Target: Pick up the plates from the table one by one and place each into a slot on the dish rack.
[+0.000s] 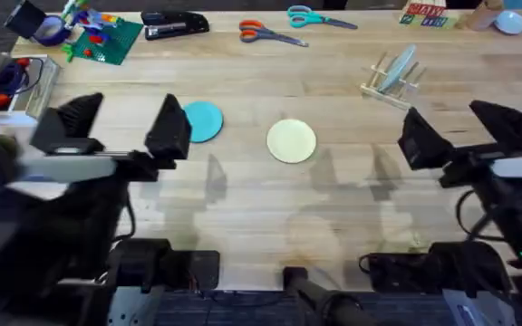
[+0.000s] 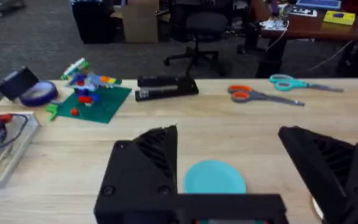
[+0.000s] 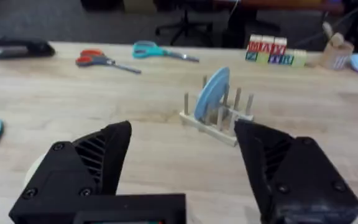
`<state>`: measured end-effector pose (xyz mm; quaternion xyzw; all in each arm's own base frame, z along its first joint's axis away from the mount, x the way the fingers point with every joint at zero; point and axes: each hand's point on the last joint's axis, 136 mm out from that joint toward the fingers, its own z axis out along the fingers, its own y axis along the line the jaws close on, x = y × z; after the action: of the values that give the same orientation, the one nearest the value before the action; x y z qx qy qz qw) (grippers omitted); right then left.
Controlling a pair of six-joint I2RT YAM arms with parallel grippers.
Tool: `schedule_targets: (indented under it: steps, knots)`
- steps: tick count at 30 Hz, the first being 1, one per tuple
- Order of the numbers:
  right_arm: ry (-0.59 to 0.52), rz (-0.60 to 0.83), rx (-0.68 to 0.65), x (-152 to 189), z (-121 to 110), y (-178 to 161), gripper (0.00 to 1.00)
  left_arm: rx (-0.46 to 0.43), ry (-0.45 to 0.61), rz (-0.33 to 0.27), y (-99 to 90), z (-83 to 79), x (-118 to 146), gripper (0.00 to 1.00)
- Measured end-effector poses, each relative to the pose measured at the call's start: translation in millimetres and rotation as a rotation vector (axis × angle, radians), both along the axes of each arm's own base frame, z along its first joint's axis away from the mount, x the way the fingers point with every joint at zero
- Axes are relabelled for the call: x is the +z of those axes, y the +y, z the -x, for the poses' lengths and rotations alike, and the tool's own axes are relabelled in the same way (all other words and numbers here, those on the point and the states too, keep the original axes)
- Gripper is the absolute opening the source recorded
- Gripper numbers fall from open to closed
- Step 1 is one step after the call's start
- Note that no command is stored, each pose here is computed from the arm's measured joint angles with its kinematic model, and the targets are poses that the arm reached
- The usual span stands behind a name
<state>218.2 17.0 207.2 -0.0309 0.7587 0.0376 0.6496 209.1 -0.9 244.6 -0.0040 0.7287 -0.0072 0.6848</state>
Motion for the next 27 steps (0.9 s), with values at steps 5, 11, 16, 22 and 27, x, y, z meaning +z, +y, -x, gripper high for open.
schedule_targets:
  steps: [5, 11, 16, 22, 27]
  knots:
    - [0.124, 0.002, 0.01, 10.7, 10.6, 1.6, 0.994, 0.001, 0.046, 0.0, 0.2, 8.7, 30.0, 0.994]
    - [0.23, 0.01, 0.013, 40.5, 5.2, 1.7, 0.995, 0.001, 0.202, -0.001, 0.1, -3.1, 47.7, 0.994]
    - [0.363, 0.012, 0.017, 54.2, -6.0, 2.2, 0.995, -0.019, 0.357, 0.004, -3.4, -20.8, 55.8, 0.994]
    - [0.549, 0.011, 0.018, 61.7, -17.4, 2.3, 0.995, -0.044, 0.537, 0.014, -7.9, -37.4, 63.2, 0.994]
    - [0.682, 0.011, 0.019, 67.5, -23.7, 2.3, 0.993, -0.051, 0.685, 0.02, -9.5, -43.1, 64.9, 0.994]
